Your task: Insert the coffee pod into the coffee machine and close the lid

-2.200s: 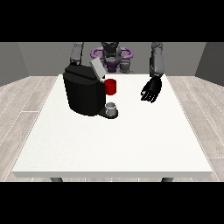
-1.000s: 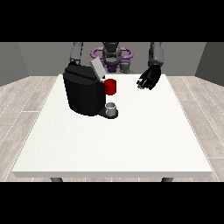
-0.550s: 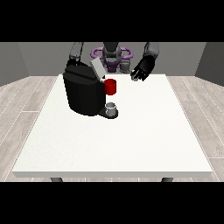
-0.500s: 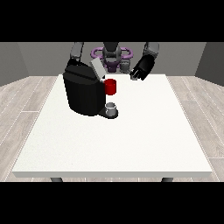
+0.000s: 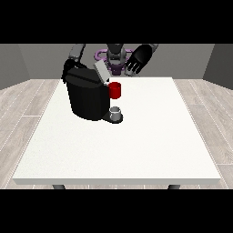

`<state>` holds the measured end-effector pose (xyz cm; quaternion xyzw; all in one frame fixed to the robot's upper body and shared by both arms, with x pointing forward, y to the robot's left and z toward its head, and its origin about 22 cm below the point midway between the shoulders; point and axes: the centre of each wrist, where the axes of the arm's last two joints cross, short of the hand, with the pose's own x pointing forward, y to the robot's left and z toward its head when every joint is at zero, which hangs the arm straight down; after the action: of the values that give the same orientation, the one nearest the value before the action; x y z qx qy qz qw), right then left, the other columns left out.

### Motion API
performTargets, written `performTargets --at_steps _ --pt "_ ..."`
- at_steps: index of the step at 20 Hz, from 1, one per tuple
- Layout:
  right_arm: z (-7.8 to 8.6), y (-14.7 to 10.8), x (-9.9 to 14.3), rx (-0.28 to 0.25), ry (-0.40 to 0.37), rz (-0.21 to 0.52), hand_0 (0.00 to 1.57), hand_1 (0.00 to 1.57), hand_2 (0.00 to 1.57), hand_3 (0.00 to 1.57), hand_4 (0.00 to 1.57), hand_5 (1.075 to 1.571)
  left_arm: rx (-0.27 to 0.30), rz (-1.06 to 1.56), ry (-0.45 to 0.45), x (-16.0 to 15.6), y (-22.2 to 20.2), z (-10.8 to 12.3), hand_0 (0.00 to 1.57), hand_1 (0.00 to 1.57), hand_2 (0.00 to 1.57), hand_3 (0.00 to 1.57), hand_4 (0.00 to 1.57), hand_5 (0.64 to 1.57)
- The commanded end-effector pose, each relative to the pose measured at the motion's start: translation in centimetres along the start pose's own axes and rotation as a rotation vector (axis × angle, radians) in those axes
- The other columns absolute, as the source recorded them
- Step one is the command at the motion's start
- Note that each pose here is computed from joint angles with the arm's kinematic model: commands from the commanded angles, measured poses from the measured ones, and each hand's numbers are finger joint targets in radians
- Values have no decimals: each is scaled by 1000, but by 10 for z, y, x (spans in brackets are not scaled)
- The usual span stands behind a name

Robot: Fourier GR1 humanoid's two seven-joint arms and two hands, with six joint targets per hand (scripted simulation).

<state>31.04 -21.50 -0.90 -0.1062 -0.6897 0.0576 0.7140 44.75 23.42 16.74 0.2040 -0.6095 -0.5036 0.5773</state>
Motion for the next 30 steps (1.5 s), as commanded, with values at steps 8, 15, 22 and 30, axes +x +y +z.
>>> performTargets --at_steps 8,15,22,30 --pt "-16 18 44 -19 -150 -27 0 0 0 0 186 1571 169 -40 19 34 83 9 1225 1225 1279 1251 482 1571" --pt "-34 0 56 -49 -120 -16 0 0 0 0 118 1571 139 -40 -41 61 88 2 1258 1258 1299 1245 494 1571" --pt "-34 -7 74 -10 -185 -15 0 0 0 0 186 1571 188 -63 -6 33 101 14 1186 1186 1256 1227 472 1571" --pt "-33 -4 53 -61 -145 8 0 0 0 0 169 1571 112 -37 -35 54 75 -5 1200 1200 1245 1209 439 1571"
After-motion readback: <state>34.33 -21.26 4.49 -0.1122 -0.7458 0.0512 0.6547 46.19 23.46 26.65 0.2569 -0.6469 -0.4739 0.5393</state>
